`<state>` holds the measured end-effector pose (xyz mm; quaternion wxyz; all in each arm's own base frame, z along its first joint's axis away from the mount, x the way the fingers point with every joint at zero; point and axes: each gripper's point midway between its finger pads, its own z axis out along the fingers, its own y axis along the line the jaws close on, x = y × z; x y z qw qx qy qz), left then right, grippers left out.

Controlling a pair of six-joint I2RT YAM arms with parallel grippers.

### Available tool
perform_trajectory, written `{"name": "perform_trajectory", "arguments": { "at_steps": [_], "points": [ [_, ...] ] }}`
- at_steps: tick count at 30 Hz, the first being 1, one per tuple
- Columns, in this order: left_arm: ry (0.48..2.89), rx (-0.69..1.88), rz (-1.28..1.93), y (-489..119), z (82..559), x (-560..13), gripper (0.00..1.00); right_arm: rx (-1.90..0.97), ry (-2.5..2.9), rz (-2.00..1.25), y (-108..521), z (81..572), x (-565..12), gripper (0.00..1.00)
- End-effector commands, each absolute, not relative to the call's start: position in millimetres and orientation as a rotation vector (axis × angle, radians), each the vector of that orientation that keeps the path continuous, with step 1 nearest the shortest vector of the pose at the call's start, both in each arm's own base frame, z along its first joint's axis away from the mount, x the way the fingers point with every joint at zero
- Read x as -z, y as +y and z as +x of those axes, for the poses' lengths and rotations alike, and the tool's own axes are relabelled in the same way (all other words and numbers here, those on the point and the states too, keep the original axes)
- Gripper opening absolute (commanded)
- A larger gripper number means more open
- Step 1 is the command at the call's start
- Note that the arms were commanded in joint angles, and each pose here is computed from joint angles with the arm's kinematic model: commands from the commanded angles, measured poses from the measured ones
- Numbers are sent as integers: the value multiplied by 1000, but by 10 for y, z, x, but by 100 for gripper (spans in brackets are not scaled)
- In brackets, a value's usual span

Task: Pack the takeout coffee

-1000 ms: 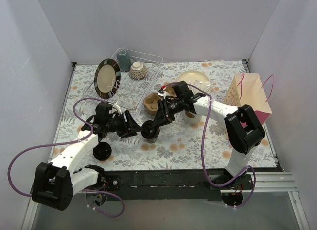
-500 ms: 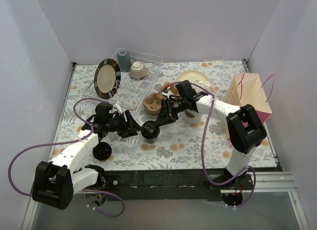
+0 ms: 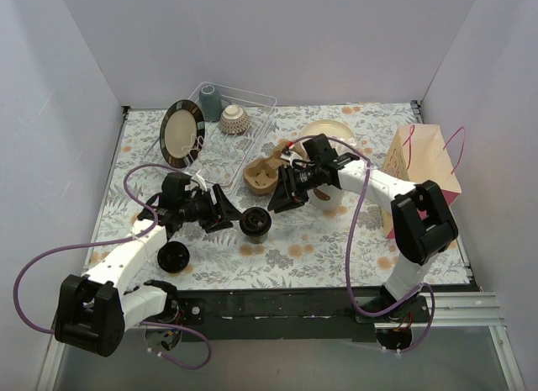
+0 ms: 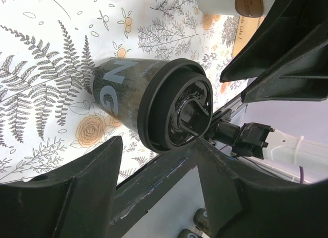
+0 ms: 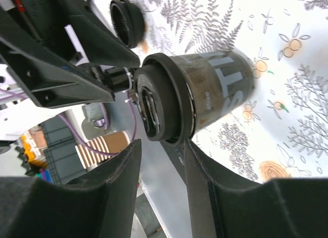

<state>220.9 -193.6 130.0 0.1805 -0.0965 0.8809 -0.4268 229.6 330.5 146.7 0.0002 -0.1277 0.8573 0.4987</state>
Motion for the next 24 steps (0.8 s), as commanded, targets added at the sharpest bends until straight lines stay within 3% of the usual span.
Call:
{"name": "perform_trajectory", "arguments": {
  "at_steps": [1, 6, 24],
  "points": [
    [2423, 1168, -166, -1939, 2317, -1479, 59, -1472, 2612, -486, 3269, 2392, -1763, 48],
    [2415, 1027, -119, -1843, 2435, -1553, 60, -1353, 2599, -505, 3237, 2460, -1868, 48],
    [2514, 997, 21, -2142, 2352, -1233, 64, -1121, 2577, -617, 3315, 2442, -1871, 58]
  ]
}}
